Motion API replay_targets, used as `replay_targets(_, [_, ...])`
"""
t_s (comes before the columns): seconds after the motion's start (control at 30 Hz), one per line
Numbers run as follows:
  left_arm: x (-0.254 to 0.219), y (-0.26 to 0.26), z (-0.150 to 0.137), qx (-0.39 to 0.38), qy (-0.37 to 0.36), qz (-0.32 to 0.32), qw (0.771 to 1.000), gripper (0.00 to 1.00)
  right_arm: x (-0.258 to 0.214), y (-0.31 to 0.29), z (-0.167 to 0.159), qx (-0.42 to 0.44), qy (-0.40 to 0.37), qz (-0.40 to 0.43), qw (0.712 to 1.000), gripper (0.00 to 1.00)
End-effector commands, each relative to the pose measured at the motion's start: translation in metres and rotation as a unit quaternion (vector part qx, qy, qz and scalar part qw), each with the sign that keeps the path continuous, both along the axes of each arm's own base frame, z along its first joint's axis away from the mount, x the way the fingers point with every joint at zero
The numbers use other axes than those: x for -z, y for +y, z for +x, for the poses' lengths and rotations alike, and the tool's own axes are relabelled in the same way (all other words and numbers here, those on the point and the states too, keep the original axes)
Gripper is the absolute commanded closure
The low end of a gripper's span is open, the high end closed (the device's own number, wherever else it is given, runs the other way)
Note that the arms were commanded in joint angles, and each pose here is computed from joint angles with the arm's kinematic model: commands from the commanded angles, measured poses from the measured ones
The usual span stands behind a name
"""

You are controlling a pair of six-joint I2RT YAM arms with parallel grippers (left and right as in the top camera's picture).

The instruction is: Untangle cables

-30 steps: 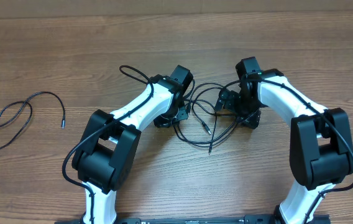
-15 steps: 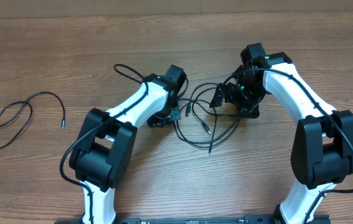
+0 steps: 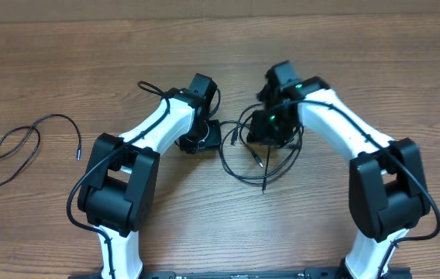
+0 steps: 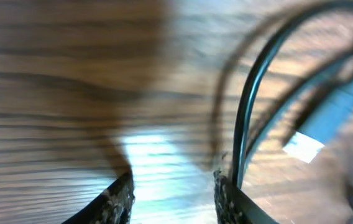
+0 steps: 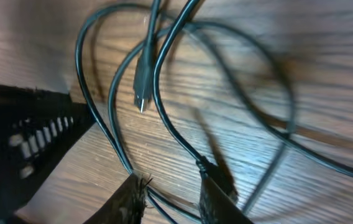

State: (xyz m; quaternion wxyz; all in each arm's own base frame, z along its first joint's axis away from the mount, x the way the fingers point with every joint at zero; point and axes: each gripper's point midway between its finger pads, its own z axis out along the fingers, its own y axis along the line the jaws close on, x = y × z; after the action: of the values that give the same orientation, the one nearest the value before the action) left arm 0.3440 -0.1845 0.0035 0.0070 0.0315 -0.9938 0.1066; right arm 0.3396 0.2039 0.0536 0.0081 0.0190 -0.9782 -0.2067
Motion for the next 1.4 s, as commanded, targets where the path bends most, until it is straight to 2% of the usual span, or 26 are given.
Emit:
replay_targets(0.0, [0.004, -0.018, -0.019, 0.04, 0.033, -0.059, 0.997, 0.56, 0.013, 0.0, -0.006, -0.012, -0.014, -0.028, 0.999, 0.7])
replay_targets(0.43, [0.005, -0.016, -0.018, 0.023, 0.038, -0.059, 0.997, 0.52, 0.049, -0.003, -0.02, -0.019, -0.025, -0.038, 0.999, 0.69])
replay_targets(0.53, [0.005, -0.011, -0.02, 0.016, 0.047, -0.056, 0.997, 0.49, 0.056, -0.005, -0.024, -0.019, -0.023, -0.039, 0.999, 0.83])
replay_targets(0.63, [0.005, -0.004, -0.021, 0.007, 0.056, -0.054, 0.997, 0.47, 0.059, -0.005, -0.026, -0.019, -0.025, -0.038, 0.999, 0.92])
replay_targets(0.7, [0.004, -0.006, -0.022, 0.005, 0.061, -0.065, 0.996, 0.46, 0.061, -0.005, -0.025, -0.019, -0.027, -0.037, 0.999, 0.96])
replay_targets(0.83, [0.001, -0.013, -0.022, 0.006, 0.065, -0.09, 0.994, 0.45, 0.06, -0.004, -0.023, -0.006, -0.028, -0.034, 0.999, 0.96])
replay_targets(1.0, [0.0, -0.016, -0.016, -0.015, 0.058, -0.093, 0.994, 0.46, 0.06, -0.003, -0.022, -0.007, -0.031, -0.033, 0.999, 0.96])
replay_targets(1.23, [-0.001, -0.022, -0.001, -0.038, 0.033, -0.104, 0.993, 0.56, 0.06, -0.003, -0.022, -0.007, -0.031, -0.031, 0.999, 0.96])
replay_targets(1.37, [0.003, -0.018, 0.002, -0.055, 0.025, -0.077, 0.995, 0.61, 0.06, -0.003, -0.022, -0.007, -0.031, -0.031, 0.999, 0.96])
